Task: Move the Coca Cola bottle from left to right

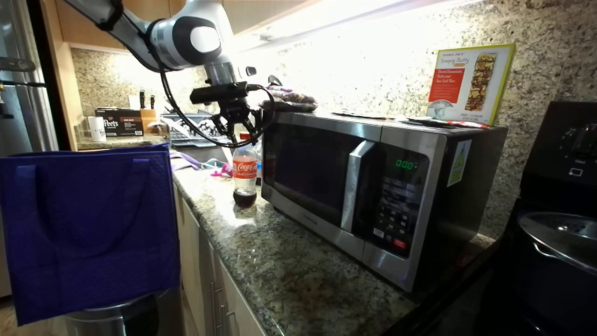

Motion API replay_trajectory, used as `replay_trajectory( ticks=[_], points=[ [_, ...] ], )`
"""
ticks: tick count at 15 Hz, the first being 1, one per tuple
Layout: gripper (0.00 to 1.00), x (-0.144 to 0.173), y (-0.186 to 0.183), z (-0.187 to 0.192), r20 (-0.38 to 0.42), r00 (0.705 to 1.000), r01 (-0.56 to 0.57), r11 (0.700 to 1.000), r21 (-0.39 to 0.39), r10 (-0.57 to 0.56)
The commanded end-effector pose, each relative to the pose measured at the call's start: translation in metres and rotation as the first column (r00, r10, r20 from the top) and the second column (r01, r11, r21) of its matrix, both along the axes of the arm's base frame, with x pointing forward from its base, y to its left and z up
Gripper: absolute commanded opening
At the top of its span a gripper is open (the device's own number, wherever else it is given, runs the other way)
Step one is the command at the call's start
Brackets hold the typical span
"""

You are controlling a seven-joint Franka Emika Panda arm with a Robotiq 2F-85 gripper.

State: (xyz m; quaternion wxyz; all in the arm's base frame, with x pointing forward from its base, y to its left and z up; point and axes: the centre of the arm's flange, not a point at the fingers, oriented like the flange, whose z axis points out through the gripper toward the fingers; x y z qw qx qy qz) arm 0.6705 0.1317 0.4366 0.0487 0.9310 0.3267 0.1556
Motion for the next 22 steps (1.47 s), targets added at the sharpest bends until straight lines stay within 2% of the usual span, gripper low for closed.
replay_trajectory(
  ticks=[1,3,4,11,15,19,22],
  points=[
    [0.27,0.005,-0.014,0.000,0.011,1.000,-0.029,0.999,0.018,0.029],
    [0.16,0.005,-0.014,0.003,0.014,1.000,-0.023,0.999,0.025,0.023],
    [0.15,0.005,-0.014,0.003,0.012,1.000,-0.025,0.999,0.026,0.025],
    [0.15,-0.007,-0.011,0.012,0.020,0.999,-0.031,0.999,0.016,0.031],
    [0.15,-0.022,-0.019,0.031,0.064,0.997,-0.044,0.999,0.015,0.042],
    [0.15,-0.043,-0.026,0.060,0.142,0.988,-0.066,0.998,0.024,0.062],
    [0.15,-0.063,-0.027,0.079,0.105,0.988,-0.115,0.993,0.025,0.111]
  ],
)
